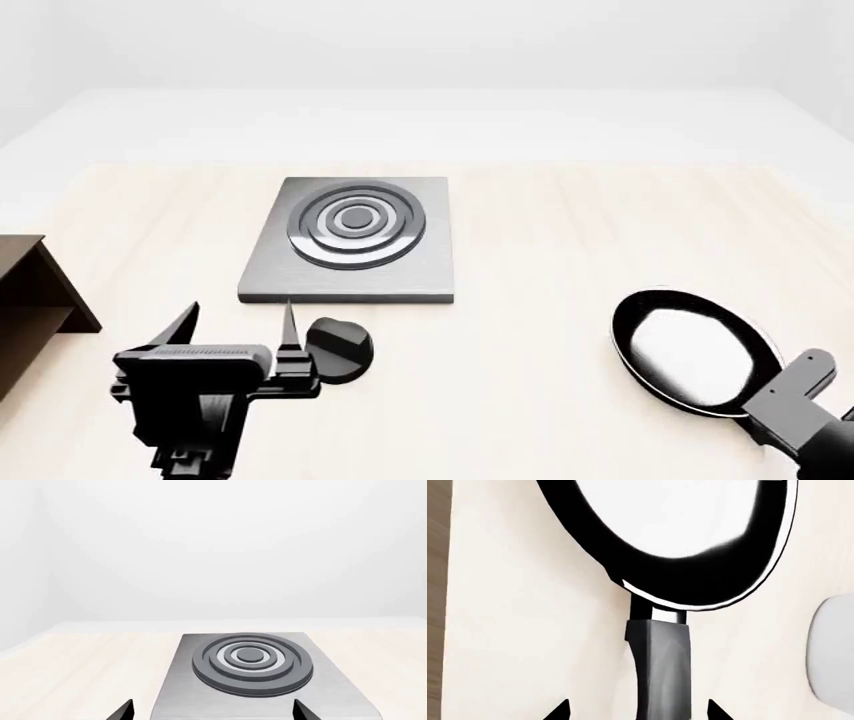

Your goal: Turn on the stove and put the frying pan on it.

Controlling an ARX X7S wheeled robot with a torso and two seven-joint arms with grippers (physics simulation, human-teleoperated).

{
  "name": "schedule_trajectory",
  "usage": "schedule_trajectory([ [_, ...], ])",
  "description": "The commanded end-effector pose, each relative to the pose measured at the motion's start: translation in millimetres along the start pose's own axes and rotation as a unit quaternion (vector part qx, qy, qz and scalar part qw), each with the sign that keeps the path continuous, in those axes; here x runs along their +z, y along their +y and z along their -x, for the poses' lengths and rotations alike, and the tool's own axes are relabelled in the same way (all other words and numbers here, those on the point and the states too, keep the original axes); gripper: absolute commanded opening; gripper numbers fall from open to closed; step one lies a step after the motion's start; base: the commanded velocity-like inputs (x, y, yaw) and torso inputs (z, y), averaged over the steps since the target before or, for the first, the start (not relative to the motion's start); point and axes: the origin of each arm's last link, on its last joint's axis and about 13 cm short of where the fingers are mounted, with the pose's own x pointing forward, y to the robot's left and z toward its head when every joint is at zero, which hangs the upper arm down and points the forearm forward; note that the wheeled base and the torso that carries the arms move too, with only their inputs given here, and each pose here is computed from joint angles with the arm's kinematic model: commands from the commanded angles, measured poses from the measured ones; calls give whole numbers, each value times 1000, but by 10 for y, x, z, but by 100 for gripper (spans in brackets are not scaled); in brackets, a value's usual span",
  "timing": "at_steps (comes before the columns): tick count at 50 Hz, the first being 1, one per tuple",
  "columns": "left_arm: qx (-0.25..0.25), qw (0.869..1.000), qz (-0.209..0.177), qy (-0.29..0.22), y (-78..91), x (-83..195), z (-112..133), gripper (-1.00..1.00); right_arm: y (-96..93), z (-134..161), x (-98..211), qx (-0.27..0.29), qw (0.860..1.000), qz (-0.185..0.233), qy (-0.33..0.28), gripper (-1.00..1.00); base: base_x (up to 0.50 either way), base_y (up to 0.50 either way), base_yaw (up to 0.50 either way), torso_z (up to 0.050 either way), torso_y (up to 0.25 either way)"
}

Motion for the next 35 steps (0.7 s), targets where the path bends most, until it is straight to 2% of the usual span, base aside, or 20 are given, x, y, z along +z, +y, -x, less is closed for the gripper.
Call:
schedule_trajectory([
  [1, -1, 1000, -5, 0, -10, 2, -1, 100, 70, -147, -164, -27, 999, -2, 41, 100, 11, 0, 0, 0, 0],
  [22, -4, 1000, -9, 1, -27, -2, -4, 100, 61, -230, -248, -61, 996, -11, 57, 100, 3, -2, 0, -2, 0],
  [23, -4, 1000, -9, 1, -30, -6, -6, 100, 70, -236, -239, -62, 997, -10, 51, -100, 14, -4, 0, 0, 0],
  [33, -5, 1000, -10, 1, -32, -7, 1, 100, 18, -153, -113, -66, 998, -5, 8, -100, 0, 0, 0, -1, 0],
  [35, -4, 1000, -9, 1, -31, -10, 0, 100, -11, -80, -52, -72, 997, 8, -12, -100, 0, 0, 0, 0, 0],
])
